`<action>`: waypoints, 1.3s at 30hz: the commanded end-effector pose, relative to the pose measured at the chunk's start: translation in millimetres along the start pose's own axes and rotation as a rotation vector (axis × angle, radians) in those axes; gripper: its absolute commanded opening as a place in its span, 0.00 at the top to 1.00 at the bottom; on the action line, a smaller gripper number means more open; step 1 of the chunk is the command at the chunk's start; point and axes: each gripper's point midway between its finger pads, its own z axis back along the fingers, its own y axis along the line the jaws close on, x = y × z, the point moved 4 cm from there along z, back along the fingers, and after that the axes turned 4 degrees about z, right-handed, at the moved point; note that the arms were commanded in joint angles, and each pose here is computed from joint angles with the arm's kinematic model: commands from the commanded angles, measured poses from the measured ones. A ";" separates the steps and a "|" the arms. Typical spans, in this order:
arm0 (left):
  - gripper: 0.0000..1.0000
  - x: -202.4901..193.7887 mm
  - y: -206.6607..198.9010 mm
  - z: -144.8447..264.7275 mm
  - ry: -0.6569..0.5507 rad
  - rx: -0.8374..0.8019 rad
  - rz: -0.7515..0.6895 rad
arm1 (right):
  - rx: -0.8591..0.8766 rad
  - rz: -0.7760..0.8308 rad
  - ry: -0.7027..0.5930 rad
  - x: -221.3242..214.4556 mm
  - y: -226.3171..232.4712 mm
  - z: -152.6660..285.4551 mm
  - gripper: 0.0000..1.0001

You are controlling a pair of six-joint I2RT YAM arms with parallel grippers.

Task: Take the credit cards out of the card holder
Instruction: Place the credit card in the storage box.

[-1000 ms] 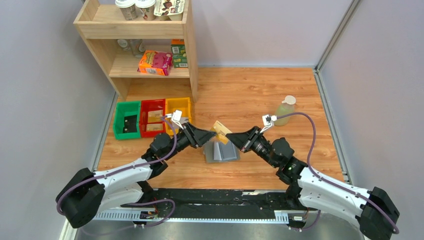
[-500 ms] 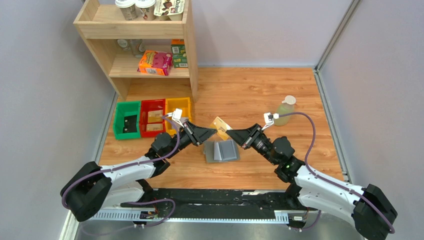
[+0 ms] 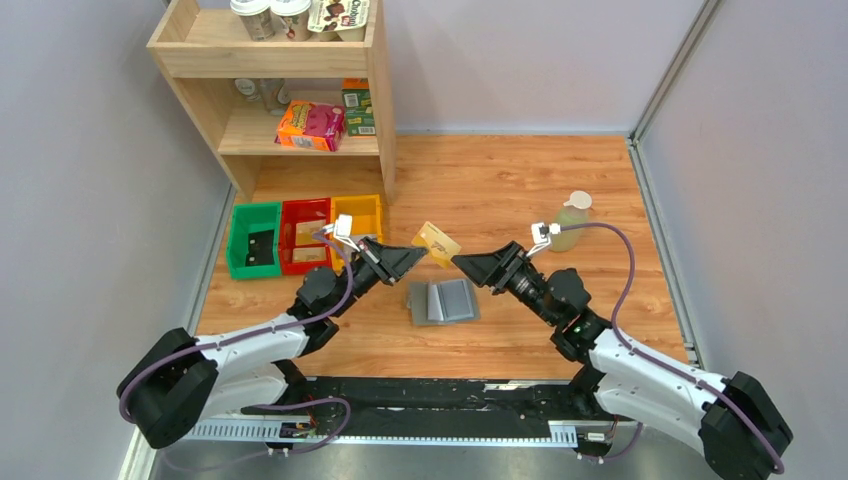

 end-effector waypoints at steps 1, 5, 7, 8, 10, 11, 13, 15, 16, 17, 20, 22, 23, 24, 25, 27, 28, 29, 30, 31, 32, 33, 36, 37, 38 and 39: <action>1.00 23.2 3.7 4.6 -0.122 0.049 -0.050 | -0.037 0.081 0.019 10.6 -0.4 2.6 0.13; 1.00 42.2 19.6 10.6 -0.182 0.133 -0.089 | -0.116 0.190 0.037 16.1 -6.5 13.1 0.00; 1.00 55.2 31.4 16.3 -0.222 0.192 -0.096 | -0.188 0.245 0.046 19.7 -13.3 19.8 0.00; 1.00 59.2 39.6 19.9 -0.228 0.234 -0.106 | -0.204 0.270 0.044 23.3 -12.3 22.9 0.00; 1.00 73.9 53.1 30.1 -0.265 0.303 -0.120 | -0.214 0.323 0.056 27.7 -7.9 29.4 0.00; 1.00 87.5 55.2 36.3 -0.309 0.320 -0.132 | -0.257 0.350 0.045 31.9 -12.0 34.0 0.00; 1.00 102.0 66.4 49.6 -0.351 0.382 -0.144 | -0.284 0.398 0.042 36.4 -12.7 41.1 0.00; 1.00 117.8 75.7 63.8 -0.396 0.428 -0.157 | -0.300 0.425 0.041 38.7 -13.4 47.2 0.00; 1.00 122.0 78.6 69.6 -0.402 0.453 -0.168 | -0.301 0.434 0.048 37.8 -14.2 49.3 0.00; 1.00 135.1 86.2 79.5 -0.449 0.498 -0.173 | -0.301 0.441 0.055 36.5 -15.3 50.6 0.00; 1.00 152.4 96.8 98.0 -0.489 0.564 -0.184 | -0.294 0.458 0.071 33.4 -17.5 53.2 0.00; 1.00 170.4 104.4 111.3 -0.544 0.612 -0.190 | -0.289 0.466 0.079 31.9 -18.3 54.1 0.00; 1.00 175.5 109.0 116.6 -0.556 0.642 -0.202 | -0.286 0.470 0.083 31.3 -18.3 54.4 0.00; 1.00 185.1 111.1 120.8 -0.580 0.668 -0.207 | -0.283 0.472 0.088 30.0 -19.1 55.3 0.00; 1.00 188.1 113.8 123.2 -0.579 0.695 -0.230 | -0.281 0.477 0.088 29.9 -19.1 55.8 0.00; 1.00 201.5 118.3 127.4 -0.599 0.750 -0.271 | -0.273 0.486 0.084 30.3 -18.3 57.4 0.00; 1.00 205.0 127.4 131.1 -0.604 0.796 -0.268 | -0.270 0.492 0.086 29.9 -18.5 58.4 0.00; 1.00 210.2 126.9 130.4 -0.606 0.802 -0.286 | -0.267 0.497 0.083 30.3 -18.0 59.3 0.00; 1.00 213.2 135.6 133.1 -0.602 0.835 -0.286 | -0.264 0.500 0.083 30.0 -18.1 60.3 0.00; 1.00 217.8 136.4 131.7 -0.595 0.846 -0.306 | -0.261 0.503 0.080 30.5 -17.2 61.3 0.00; 1.00 218.7 143.3 132.0 -0.580 0.870 -0.305 | -0.262 0.506 0.082 30.2 -17.8 62.2 0.00; 1.00 225.4 145.4 133.5 -0.591 0.904 -0.330 | -0.261 0.508 0.079 30.7 -17.6 63.3 0.00; 1.00 231.0 162.6 133.6 -0.559 0.976 -0.341 | -0.255 0.516 0.074 31.5 -16.1 65.1 0.00; 1.00 233.9 166.7 134.6 -0.559 1.003 -0.347 | -0.254 0.518 0.073 31.7 -15.8 65.6 0.00; 1.00 235.8 167.9 133.8 -0.557 1.004 -0.359 | -0.253 0.521 0.072 31.5 -16.2 66.2 0.00; 1.00 235.8 172.7 132.5 -0.544 1.010 -0.355 | -0.252 0.522 0.071 31.7 -16.0 66.3 0.00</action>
